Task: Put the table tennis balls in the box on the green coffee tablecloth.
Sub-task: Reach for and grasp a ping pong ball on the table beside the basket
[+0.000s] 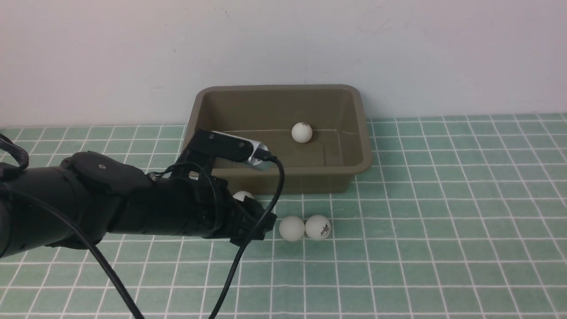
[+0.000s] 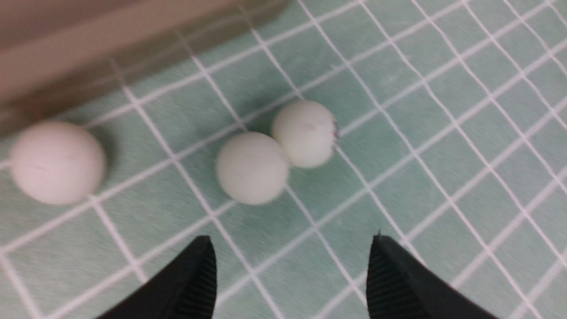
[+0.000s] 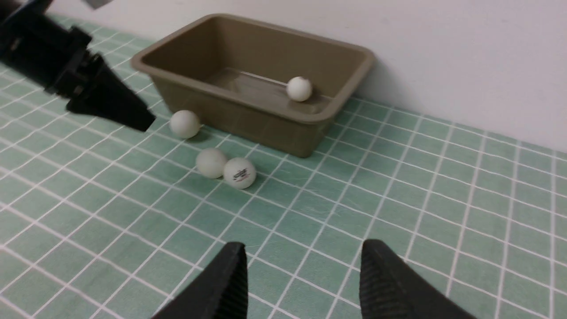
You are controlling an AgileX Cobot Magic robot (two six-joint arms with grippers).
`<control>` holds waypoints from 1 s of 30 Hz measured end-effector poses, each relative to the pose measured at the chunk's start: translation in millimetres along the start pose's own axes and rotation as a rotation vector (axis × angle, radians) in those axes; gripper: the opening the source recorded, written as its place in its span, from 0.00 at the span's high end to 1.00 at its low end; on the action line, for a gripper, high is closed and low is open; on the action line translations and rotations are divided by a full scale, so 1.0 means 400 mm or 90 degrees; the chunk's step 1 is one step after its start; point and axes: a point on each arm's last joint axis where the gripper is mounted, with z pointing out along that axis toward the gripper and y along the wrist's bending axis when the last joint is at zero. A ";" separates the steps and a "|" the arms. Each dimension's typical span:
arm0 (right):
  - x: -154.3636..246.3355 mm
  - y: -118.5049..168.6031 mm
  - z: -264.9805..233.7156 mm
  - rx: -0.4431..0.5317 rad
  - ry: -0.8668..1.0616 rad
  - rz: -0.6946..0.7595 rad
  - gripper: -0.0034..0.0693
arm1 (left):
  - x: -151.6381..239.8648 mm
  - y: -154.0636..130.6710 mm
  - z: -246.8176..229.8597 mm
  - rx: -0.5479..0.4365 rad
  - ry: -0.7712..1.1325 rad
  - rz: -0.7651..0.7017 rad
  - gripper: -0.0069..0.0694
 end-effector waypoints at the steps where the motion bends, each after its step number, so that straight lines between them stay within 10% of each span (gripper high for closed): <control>1: -0.005 -0.003 0.008 -0.005 0.002 -0.002 0.50 | -0.004 0.007 -0.001 -0.021 -0.010 0.001 0.37; 10: -0.012 -0.010 0.024 -0.009 0.011 -0.003 0.50 | -0.016 0.052 0.004 -0.137 -0.053 -0.009 0.37; 30: -0.020 -0.011 0.024 -0.004 -0.013 -0.016 0.50 | 0.055 0.112 0.113 -0.179 0.034 -0.064 0.18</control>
